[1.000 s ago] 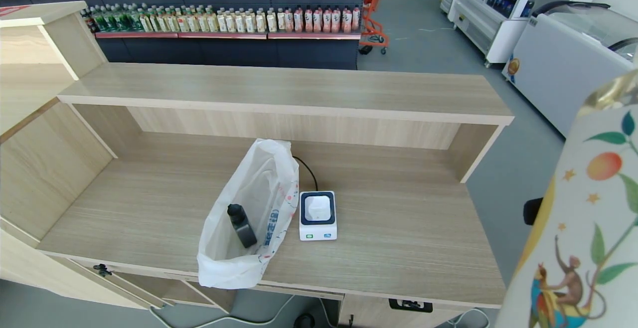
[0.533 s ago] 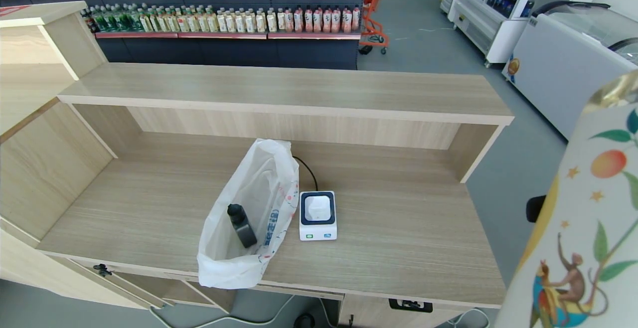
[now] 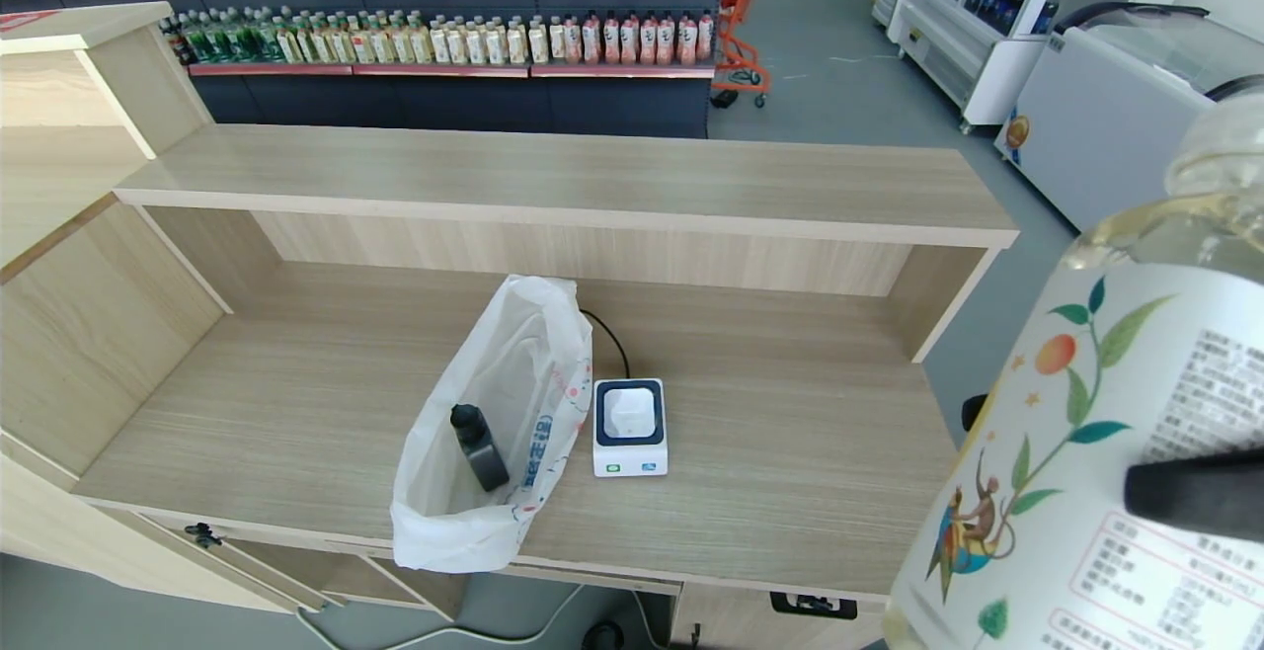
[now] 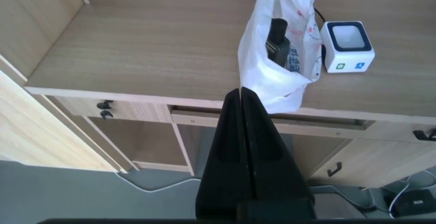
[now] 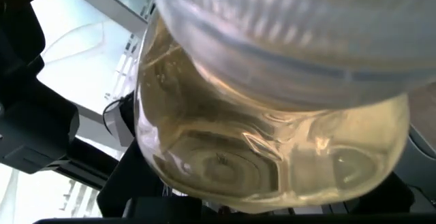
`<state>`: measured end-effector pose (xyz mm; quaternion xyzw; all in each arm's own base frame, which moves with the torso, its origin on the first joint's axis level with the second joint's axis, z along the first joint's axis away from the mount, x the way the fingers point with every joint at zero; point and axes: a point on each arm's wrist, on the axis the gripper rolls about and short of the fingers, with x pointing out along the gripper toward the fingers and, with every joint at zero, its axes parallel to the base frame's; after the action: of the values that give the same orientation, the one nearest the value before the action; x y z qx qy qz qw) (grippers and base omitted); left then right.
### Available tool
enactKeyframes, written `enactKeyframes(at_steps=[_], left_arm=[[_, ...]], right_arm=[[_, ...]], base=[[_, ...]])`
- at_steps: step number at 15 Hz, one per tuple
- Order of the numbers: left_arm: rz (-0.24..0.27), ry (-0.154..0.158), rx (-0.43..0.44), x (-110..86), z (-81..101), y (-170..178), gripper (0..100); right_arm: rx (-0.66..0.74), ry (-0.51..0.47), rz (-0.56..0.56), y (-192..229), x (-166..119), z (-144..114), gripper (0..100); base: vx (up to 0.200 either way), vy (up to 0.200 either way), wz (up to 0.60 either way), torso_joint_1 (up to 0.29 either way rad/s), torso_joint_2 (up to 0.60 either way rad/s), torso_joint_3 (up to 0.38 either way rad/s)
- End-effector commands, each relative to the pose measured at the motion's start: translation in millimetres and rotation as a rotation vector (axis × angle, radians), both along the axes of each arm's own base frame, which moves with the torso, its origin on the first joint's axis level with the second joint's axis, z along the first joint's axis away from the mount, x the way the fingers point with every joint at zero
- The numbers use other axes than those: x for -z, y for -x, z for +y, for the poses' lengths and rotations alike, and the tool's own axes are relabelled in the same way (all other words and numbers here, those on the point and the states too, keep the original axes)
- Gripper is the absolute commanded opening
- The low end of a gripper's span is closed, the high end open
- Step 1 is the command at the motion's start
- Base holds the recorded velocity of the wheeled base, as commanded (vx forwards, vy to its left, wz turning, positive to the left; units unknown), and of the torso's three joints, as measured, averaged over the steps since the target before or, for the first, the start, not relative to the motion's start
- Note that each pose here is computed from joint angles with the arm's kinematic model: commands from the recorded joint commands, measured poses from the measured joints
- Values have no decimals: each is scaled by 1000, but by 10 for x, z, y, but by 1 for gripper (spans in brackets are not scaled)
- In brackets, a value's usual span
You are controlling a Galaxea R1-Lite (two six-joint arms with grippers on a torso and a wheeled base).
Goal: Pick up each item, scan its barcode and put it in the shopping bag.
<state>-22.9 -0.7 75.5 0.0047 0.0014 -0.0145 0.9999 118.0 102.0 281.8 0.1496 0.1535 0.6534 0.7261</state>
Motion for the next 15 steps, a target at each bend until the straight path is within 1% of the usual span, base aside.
enactKeyframes(at_steps=[1, 4, 5, 6, 7, 8, 9, 10, 12, 13, 14, 15], left_arm=[[-1, 0, 0, -1, 0, 0, 0], [0, 0, 0, 1, 0, 0, 0], [-1, 0, 0, -3, 0, 1, 0], [0, 0, 0, 1, 0, 0, 0], [-1, 0, 0, -1, 0, 0, 0], [-1, 0, 0, -1, 0, 0, 0], [2, 0, 0, 1, 0, -1, 0], [-1, 0, 0, -1, 0, 0, 0], [2, 0, 0, 1, 0, -1, 0], [-1, 0, 0, -1, 0, 0, 0], [0, 0, 0, 1, 0, 0, 0], [0, 0, 0, 1, 0, 0, 0]], right_arm=[[0, 0, 0, -4, 0, 3, 0], [4, 2, -4, -6, 5, 1, 0], [45, 18, -50, -63, 27, 0, 0], [167, 91, -187, -238, 138, -11, 0], [303, 212, -363, -428, 276, -46, 0], [400, 304, -522, -579, 317, -129, 0], [502, 339, -589, -699, 314, -244, 0], [617, 377, -631, -776, 318, -288, 0], [789, 483, -682, -912, 441, -300, 0], [810, 503, -696, -942, 471, -306, 0], [870, 581, -770, -1023, 557, -320, 0], [866, 613, -824, -1061, 617, -309, 0]], base=[[0, 0, 0, 0, 0, 0], [0, 0, 0, 0, 0, 0], [0, 0, 0, 0, 0, 0], [0, 0, 0, 0, 0, 0], [0, 0, 0, 0, 0, 0], [0, 0, 0, 0, 0, 0], [0, 0, 0, 0, 0, 0], [0, 0, 0, 0, 0, 0], [0, 0, 0, 0, 0, 0], [0, 0, 0, 0, 0, 0], [0, 0, 0, 0, 0, 0], [0, 0, 0, 0, 0, 0]])
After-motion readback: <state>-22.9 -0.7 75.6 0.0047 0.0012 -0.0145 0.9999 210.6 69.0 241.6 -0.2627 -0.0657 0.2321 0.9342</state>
